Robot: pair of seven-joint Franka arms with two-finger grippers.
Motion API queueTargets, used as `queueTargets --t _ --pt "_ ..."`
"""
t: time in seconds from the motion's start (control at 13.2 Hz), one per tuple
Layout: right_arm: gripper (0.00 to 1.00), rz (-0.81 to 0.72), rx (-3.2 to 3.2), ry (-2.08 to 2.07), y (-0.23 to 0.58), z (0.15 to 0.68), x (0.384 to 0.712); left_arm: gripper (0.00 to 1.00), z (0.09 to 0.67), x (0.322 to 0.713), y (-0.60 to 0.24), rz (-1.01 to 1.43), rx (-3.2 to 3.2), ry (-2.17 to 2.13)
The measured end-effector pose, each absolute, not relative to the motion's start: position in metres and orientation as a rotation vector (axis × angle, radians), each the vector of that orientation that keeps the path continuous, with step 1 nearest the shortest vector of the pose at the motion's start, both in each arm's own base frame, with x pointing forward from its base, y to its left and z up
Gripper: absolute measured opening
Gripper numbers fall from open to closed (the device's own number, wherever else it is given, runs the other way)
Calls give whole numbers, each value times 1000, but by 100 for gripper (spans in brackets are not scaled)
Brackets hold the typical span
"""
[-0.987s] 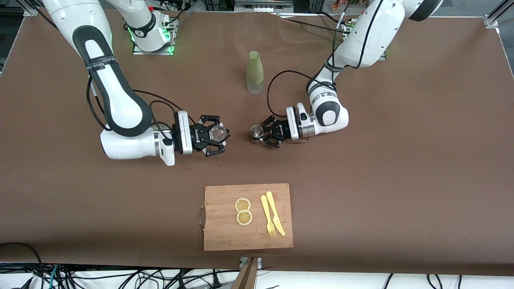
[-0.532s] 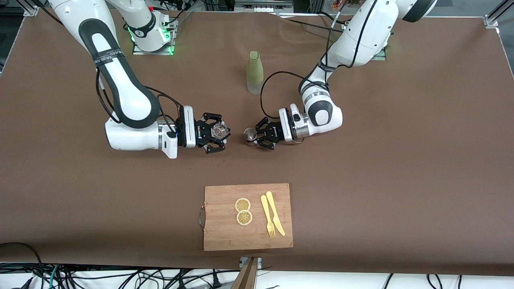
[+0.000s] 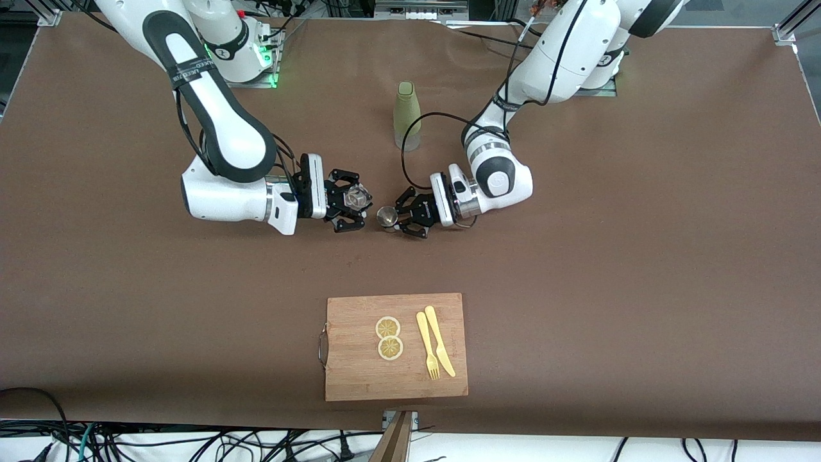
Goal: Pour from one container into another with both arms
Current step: 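Tilt the glass with the right gripper, pouring into the jigger held by the left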
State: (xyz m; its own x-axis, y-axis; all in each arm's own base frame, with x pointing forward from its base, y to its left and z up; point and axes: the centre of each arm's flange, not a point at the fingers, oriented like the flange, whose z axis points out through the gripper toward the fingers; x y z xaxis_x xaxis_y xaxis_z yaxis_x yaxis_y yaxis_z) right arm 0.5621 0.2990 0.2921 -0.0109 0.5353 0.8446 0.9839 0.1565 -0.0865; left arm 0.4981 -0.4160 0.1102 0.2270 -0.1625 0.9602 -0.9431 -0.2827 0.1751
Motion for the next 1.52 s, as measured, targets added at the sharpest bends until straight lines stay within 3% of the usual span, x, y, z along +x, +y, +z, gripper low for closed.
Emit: queueTargets --t 0.68,1.52 --pt "15 -655 -1544 -1750 303 284 557 21 112 475 -447 1125 1632 -1078" --pt "15 -522 -1617 -1852 305 290 556 21 112 474 -448 1125 1632 -1075"
